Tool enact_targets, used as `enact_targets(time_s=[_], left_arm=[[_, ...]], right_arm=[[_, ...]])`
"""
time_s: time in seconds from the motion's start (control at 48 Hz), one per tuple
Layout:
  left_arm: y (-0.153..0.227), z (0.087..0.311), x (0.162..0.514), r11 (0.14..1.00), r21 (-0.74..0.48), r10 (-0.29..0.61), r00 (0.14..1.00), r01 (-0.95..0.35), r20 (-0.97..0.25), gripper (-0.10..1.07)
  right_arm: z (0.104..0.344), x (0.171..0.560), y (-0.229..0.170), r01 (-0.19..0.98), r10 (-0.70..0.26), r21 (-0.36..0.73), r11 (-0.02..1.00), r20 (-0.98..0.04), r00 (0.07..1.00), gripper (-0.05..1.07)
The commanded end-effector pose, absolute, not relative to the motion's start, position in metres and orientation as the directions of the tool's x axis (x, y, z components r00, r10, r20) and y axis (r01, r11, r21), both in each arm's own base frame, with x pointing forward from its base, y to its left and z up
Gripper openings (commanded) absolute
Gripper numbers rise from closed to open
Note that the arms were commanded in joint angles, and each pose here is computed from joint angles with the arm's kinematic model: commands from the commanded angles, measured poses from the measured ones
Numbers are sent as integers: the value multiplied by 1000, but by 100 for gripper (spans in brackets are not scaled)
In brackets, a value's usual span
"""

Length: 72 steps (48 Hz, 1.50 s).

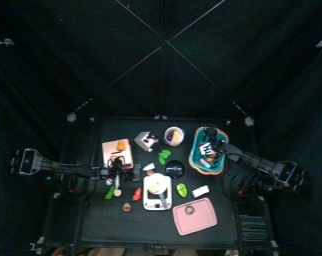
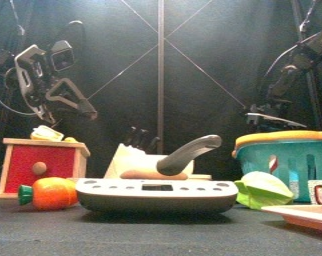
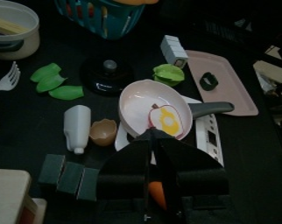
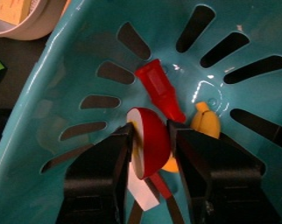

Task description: Hand over apple half

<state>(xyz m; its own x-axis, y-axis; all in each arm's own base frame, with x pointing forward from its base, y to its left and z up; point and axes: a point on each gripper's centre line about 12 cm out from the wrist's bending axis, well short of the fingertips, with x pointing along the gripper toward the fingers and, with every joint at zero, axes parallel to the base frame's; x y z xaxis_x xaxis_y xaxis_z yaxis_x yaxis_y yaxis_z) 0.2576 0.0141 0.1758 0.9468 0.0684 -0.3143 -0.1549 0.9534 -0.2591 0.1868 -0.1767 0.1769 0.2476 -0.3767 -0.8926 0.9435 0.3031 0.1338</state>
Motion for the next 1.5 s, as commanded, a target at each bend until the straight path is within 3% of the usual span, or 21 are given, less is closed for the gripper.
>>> enact_targets(time_s=[0.0,0.479,0.833,1.188,1.479], left_arm=[[15,185,263,954,-261,72,956,-150,-285,49],[13,190,266,956,-261,63,961,-136,-269,49],[13,192,268,956,-261,63,964,-132,-257,49],[13,197,271,957,-260,64,968,-128,-244,49],[18,224,291,952,-282,85,989,-116,-118,49]], right_arm=[[189,188,-174,936,-395,146,319,-877,271,59],[236,211,-125,825,-392,215,522,-799,456,59],[265,248,-93,636,-334,334,696,-633,698,59],[265,268,-84,510,-289,404,759,-493,821,59],[256,298,-75,367,-217,408,836,-368,904,59]])
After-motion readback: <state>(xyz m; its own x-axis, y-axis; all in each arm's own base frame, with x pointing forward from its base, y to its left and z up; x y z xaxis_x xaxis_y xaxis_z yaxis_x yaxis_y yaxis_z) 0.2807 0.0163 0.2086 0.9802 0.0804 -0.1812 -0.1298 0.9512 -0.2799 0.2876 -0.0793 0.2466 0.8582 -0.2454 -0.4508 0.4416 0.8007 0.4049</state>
